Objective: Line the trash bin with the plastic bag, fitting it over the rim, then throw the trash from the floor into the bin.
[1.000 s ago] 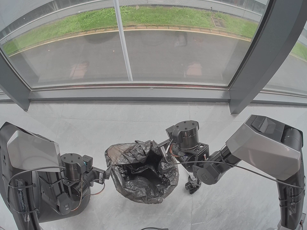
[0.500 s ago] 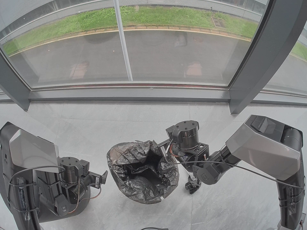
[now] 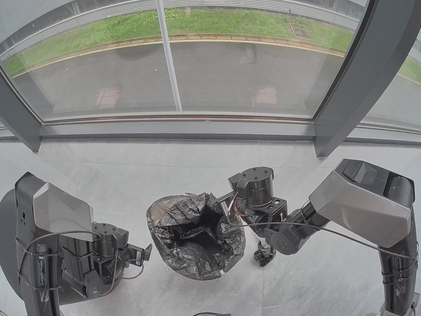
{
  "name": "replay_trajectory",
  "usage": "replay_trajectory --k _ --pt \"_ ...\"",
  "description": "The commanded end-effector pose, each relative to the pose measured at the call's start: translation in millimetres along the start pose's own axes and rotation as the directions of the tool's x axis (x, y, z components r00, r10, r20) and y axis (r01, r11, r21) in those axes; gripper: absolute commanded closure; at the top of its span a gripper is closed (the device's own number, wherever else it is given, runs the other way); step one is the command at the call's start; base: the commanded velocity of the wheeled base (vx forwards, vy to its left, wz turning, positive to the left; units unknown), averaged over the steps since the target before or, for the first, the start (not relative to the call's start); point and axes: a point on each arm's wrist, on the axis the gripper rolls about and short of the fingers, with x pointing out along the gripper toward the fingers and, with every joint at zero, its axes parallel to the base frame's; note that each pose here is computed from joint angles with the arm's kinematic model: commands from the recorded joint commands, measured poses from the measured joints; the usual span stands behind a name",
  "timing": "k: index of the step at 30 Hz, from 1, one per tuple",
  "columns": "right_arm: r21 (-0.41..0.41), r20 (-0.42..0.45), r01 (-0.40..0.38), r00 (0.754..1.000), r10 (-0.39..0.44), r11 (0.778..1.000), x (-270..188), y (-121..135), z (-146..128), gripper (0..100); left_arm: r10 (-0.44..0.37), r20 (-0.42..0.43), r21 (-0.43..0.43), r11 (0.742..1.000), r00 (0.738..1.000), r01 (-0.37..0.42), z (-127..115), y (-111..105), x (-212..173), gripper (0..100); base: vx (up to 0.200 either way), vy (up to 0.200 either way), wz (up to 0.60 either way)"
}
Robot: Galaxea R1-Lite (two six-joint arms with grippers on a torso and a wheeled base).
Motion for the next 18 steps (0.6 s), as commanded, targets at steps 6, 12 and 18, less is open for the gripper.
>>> replay_trajectory --k 6,12,18 --pt "-0.001 0.004 0.003 1.0 -0.003 1.0 0.3 -0.4 -4.8 0 -0.05 0.024 -0.087 0.995 0.998 0.052 1.3 -4.3 12.9 0 0.0 0.0 0.0" --pt "0.012 0.033 0.012 0.999 -0.012 1.0 -11.9 -9.8 10.5 0 -0.035 0.161 -0.145 0.988 0.986 0.059 37.7 9.5 -15.4 0 0.0 0.0 0.0" --pt "0.02 0.051 0.013 0.999 -0.014 1.0 -17.7 -12.6 18.8 0 0.019 0.24 -0.17 0.985 0.97 0.022 57.4 26.8 -29.3 0 0.0 0.0 0.0"
